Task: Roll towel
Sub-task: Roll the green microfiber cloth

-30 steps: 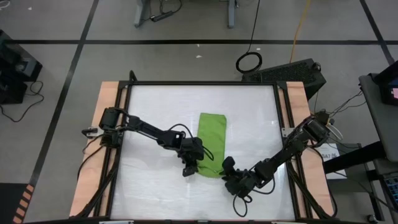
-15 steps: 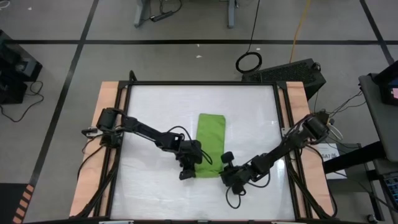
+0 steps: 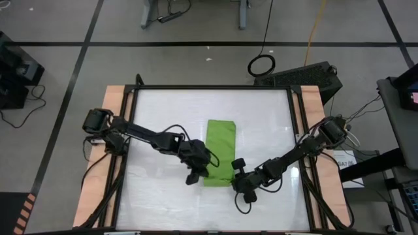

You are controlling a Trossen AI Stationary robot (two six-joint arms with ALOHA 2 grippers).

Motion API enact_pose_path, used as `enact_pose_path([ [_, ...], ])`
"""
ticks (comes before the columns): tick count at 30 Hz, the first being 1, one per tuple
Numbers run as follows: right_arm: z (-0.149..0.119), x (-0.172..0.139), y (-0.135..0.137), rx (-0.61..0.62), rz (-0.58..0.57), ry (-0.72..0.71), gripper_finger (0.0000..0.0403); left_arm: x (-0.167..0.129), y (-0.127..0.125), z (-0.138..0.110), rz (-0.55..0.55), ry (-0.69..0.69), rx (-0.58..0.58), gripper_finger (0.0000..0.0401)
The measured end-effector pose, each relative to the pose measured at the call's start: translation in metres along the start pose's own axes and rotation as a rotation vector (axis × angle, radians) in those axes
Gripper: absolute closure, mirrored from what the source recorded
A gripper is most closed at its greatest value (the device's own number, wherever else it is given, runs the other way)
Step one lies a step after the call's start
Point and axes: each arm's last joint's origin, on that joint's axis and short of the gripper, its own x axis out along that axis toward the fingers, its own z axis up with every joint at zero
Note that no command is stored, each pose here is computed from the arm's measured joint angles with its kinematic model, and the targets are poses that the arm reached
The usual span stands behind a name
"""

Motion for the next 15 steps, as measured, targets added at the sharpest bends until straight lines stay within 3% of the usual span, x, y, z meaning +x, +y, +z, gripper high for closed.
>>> enact_pose_path([
  [5,-0.001,0.0,0.0,0.012,-0.001,0.004,0.0401,0.021,-0.007,0.016,-0.046,-0.238,0.177,0.0337],
  [11,-0.001,0.0,0.0,0.022,-0.003,0.004,0.0401,0.058,0.022,0.001,-0.076,-0.15,0.141,0.0337],
  [15,0.0,0.0,0.0,0.022,-0.004,0.001,0.0401,0.071,0.027,0.003,-0.114,-0.137,0.142,0.0337],
])
